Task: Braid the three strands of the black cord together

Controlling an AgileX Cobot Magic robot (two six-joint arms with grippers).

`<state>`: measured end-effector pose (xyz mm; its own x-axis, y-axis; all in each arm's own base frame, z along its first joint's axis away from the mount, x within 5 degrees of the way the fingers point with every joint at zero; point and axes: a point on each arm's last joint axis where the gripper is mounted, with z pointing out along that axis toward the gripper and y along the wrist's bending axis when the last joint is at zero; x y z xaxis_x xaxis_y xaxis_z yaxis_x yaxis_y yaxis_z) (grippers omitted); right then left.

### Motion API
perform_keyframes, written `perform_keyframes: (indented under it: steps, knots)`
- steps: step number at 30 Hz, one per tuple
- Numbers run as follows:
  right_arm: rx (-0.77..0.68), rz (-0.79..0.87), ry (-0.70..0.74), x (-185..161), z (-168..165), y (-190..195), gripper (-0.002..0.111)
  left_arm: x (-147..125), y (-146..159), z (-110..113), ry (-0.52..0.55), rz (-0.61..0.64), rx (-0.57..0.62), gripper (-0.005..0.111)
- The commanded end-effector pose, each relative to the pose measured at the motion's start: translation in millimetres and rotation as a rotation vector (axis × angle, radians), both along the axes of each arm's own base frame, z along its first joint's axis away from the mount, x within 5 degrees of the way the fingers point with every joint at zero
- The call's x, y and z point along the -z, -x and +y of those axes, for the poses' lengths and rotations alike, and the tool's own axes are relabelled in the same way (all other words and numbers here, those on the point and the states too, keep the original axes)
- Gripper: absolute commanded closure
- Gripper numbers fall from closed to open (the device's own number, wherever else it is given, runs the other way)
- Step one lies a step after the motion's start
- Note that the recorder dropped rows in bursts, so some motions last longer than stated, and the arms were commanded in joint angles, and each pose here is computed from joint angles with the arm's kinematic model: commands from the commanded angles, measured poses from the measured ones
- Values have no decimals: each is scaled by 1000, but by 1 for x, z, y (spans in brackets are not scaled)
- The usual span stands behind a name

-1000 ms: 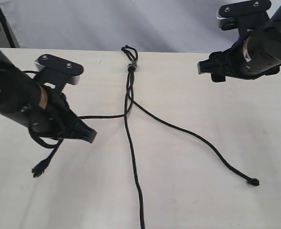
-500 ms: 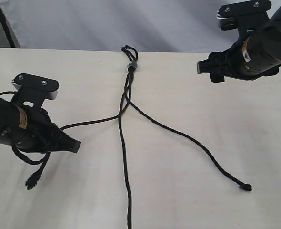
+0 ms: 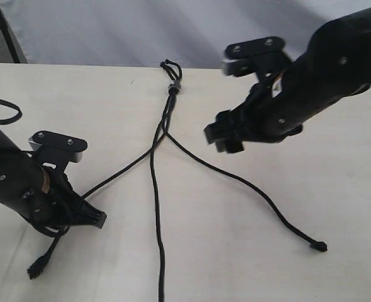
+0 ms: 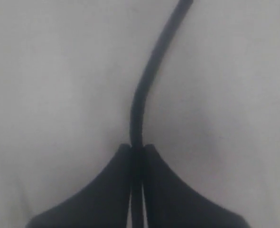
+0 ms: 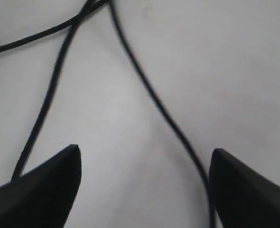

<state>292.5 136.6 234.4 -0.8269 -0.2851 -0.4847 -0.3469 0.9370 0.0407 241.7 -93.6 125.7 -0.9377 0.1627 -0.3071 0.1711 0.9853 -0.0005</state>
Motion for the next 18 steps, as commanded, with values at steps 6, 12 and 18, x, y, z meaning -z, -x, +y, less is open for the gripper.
perform_keyframes:
  steps: [6,12,18]
  knots:
    - [-317,116,53,60,93,38,37,10,2,2,-17,45,-16,59]
    - [-433,184,111,96,128,64,37,10,2,2,-16,43,-15,58]
    - [-456,230,181,115,133,61,65,10,2,2,-15,42,-15,58]
